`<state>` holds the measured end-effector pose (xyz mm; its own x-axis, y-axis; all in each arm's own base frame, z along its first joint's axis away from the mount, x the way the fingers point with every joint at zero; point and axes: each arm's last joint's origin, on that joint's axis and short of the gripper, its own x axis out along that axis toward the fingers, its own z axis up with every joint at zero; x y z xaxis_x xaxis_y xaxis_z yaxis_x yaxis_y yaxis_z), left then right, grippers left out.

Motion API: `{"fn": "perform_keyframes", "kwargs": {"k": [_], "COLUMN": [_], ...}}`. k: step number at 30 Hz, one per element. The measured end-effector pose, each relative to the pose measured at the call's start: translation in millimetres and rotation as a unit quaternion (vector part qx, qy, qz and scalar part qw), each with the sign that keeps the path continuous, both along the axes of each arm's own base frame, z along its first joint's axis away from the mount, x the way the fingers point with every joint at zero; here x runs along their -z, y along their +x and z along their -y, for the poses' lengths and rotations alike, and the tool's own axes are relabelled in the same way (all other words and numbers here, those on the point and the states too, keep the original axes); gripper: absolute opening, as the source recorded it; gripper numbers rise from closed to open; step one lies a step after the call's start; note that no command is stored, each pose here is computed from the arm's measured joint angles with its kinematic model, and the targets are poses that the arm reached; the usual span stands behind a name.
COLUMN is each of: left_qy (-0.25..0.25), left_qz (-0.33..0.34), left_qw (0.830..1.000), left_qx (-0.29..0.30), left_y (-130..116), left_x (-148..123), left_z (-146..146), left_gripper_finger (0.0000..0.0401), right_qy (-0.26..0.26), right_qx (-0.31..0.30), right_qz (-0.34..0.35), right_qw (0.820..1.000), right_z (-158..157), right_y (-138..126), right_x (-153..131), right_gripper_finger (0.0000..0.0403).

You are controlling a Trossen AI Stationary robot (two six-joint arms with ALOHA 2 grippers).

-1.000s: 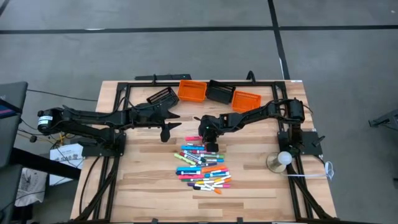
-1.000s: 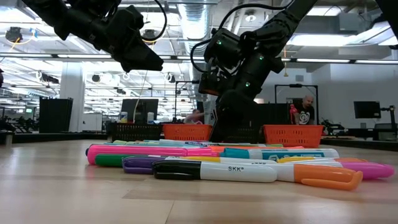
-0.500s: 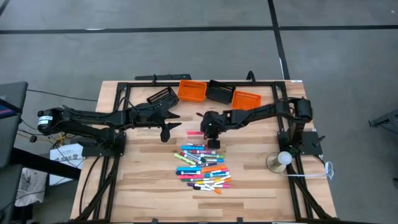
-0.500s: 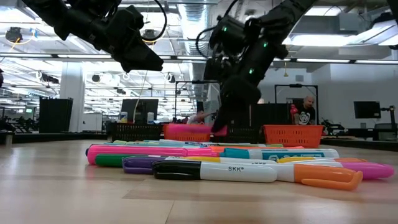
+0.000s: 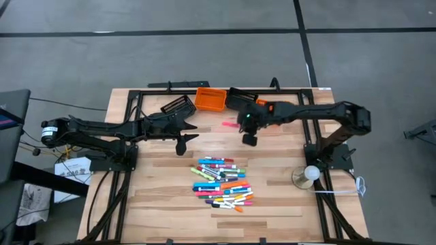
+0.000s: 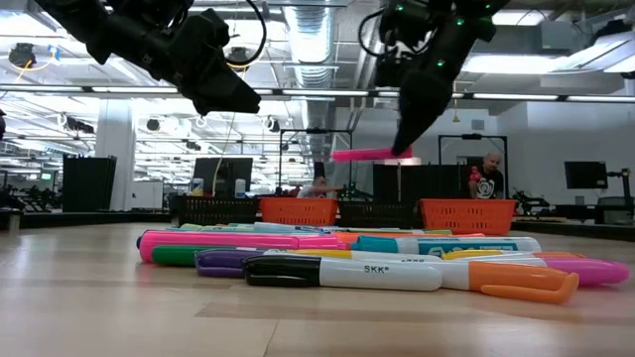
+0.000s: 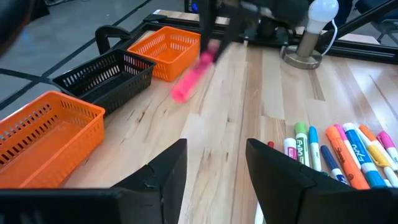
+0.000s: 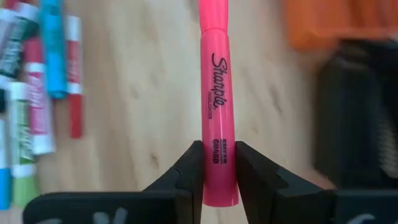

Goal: Pick & Place Markers
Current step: Put the large pink highlighter into the right orange bin

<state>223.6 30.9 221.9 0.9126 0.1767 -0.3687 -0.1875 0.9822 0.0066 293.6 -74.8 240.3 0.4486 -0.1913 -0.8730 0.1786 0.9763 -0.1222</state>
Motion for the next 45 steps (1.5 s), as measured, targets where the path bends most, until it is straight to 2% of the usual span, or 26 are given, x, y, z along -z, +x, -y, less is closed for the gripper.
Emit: {"fn": "perform_keyframes", "kwargs": {"k": [4, 9, 14, 18, 22, 27, 41, 45], "left_qy": [0.0, 0.0, 0.0, 0.0, 0.0, 0.0, 0.0, 0.0], "left_qz": [0.0, 0.001, 0.001, 0.001, 0.001, 0.001, 0.001, 0.001], "left_qw": [1.0, 1.0, 1.0, 1.0, 1.0, 1.0, 1.0, 1.0], "left_qx": [0.0, 0.0, 0.0, 0.0, 0.0, 0.0, 0.0, 0.0], "left_y": [0, 0, 0, 0, 0, 0, 0, 0], "left_x": [0, 0, 0, 0, 0, 0, 0, 0], "left_z": [0, 0, 0, 0, 0, 0, 0, 0], "left_gripper_finger": [0.0166, 0.0166, 0.0166, 0.0166, 0.0166, 0.0166, 0.0166, 0.0166], "right_qy": [-0.01, 0.003, 0.007, 0.002, 0.01, 0.017, 0.004, 0.002], "right_qx": [0.082, 0.177, 0.255, 0.291, 0.303, 0.295, 0.255, 0.245], "right_qz": [-0.026, -0.066, -0.114, -0.131, -0.154, -0.169, -0.175, -0.176], "right_qw": [0.996, 0.982, 0.96, 0.948, 0.941, 0.94, 0.951, 0.953], "right_z": [17, 42, 64, 74, 78, 76, 66, 63], "right_y": [-20, -41, -58, -69, -78, -82, -75, -73], "right_x": [-8, -6, 2, 6, 11, 17, 17, 17], "right_gripper_finger": [0.0068, 0.0068, 0.0072, 0.0072, 0.0072, 0.0072, 0.0072, 0.0083]}}
